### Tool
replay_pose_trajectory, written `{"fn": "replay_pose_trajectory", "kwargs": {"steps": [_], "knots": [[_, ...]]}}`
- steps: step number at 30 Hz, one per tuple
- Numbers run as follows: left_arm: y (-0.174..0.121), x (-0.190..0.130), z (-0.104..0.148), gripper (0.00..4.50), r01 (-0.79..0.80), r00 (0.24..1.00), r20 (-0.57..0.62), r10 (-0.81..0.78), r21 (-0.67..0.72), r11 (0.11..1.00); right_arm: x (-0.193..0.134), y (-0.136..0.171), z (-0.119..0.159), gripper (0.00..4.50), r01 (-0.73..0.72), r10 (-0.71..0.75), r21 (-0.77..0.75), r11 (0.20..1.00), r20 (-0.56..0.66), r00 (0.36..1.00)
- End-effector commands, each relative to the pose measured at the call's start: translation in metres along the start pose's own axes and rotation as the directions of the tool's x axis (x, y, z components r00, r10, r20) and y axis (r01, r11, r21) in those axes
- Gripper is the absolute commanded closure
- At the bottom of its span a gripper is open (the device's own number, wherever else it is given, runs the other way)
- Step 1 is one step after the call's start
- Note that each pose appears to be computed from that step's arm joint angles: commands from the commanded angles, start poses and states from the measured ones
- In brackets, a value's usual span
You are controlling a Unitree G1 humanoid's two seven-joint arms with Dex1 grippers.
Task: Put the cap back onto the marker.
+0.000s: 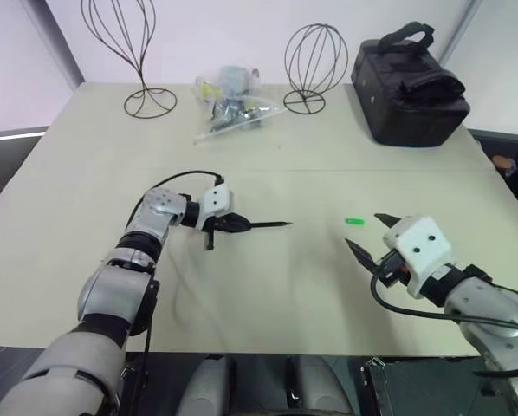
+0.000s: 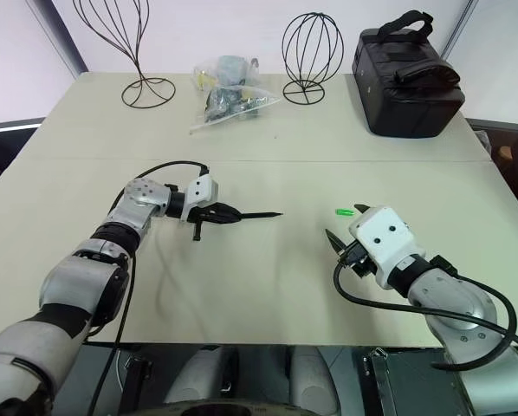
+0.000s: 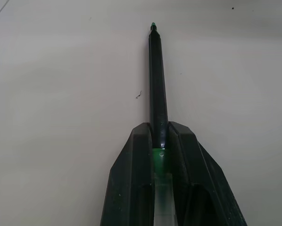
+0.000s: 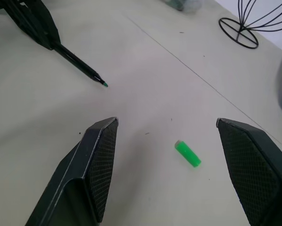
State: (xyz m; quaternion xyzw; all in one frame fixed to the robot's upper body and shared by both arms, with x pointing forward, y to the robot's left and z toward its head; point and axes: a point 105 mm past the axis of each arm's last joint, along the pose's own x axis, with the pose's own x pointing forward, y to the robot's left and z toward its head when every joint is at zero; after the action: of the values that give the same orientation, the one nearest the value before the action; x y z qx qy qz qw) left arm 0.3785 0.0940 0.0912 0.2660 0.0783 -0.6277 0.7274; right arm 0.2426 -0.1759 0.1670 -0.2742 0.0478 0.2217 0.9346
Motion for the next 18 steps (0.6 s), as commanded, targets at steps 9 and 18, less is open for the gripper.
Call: {"fn": "replay_pose_trajectory", "kwargs": {"steps": [9, 18], "knots": [[0.010, -0.014, 0.020, 4.47, -0.122, 0.991, 0.085, 0.105, 0.239, 0.963, -0.009, -0.024, -0.010, 1.11, -0.023, 0.021, -0.065, 0.998, -0.033, 0.999], [0.018, -0.028, 0.042, 4.47, -0.215, 0.969, 0.186, 0.160, 0.328, 0.920, 0.005, -0.054, -0.027, 1.11, -0.165, 0.165, 0.081, 0.983, 0.007, 0.986]]}}
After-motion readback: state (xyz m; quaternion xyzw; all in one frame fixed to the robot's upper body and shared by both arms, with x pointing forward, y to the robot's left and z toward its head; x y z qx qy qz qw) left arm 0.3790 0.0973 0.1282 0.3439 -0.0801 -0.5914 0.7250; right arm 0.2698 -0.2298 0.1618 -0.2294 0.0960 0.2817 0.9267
